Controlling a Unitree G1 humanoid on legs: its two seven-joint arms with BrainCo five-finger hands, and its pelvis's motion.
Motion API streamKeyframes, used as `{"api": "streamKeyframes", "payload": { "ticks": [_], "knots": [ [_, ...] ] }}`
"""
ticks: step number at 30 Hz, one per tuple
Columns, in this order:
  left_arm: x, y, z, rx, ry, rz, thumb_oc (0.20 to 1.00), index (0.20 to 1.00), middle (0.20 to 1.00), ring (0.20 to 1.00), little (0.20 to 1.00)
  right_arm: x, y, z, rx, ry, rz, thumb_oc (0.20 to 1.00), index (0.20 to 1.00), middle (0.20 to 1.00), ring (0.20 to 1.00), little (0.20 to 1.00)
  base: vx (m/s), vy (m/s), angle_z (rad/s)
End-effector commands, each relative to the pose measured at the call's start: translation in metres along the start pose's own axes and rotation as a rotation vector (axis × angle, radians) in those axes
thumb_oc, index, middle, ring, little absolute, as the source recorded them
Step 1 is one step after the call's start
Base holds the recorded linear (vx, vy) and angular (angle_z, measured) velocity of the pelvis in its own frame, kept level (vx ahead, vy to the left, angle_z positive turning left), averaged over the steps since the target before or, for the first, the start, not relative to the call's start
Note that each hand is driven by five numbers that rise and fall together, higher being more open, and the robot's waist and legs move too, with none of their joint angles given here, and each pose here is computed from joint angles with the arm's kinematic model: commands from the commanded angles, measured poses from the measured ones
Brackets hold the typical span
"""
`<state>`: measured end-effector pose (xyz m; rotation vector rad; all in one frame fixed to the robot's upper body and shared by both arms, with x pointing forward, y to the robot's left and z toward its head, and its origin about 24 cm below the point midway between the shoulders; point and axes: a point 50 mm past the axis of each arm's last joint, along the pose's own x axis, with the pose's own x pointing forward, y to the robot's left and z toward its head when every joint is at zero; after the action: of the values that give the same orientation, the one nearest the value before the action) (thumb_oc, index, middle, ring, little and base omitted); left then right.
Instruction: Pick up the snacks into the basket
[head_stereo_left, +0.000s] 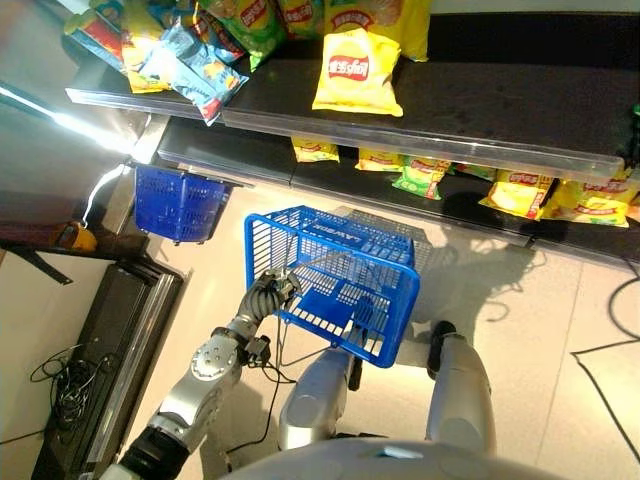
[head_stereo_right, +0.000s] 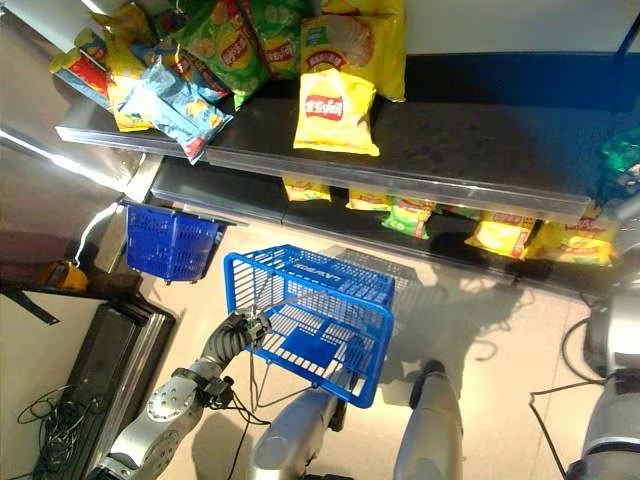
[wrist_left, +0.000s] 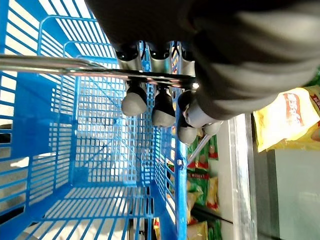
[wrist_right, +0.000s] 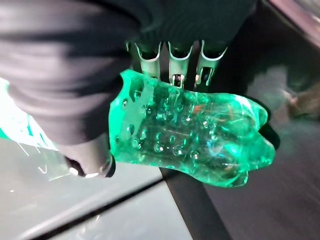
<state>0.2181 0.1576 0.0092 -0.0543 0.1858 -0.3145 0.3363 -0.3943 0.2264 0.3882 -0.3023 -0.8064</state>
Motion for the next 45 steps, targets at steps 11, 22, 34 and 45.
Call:
{"api": "streamKeyframes", "payload": {
  "ticks": [11,22,34,45],
  "knots": [
    [-0.010,0.047,0.042,-0.063,-0.259,0.281,0.200,0.200,0.200,0.200,0.200,-0.128,0.038,-0.050,0.240,-0.241,0.422,0.200,0.200,0.200,0.200,0.200,0.04,0.053,-0.22],
    [-0.016,0.052,0.043,-0.037,-0.273,0.305,0.200,0.200,0.200,0.200,0.200,-0.158,0.031,-0.066,0.110,-0.209,0.567,0.200,0.200,0.200,0.200,0.200,0.05,0.047,-0.16],
    [0.012,0.011,0.085,-0.124,-0.450,0.049,0.200,0.200,0.200,0.200,0.200,-0.224,0.020,-0.155,-0.505,0.056,1.071,0.200,0.200,0.200,0.200,0.200,-0.02,-0.002,0.04],
    [0.042,-0.068,0.140,-0.273,-0.572,-0.340,0.200,0.200,0.200,0.200,0.200,-0.276,0.021,-0.223,-0.940,0.143,1.464,0.200,0.200,0.200,0.200,0.200,-0.08,-0.011,0.28]
  ]
}}
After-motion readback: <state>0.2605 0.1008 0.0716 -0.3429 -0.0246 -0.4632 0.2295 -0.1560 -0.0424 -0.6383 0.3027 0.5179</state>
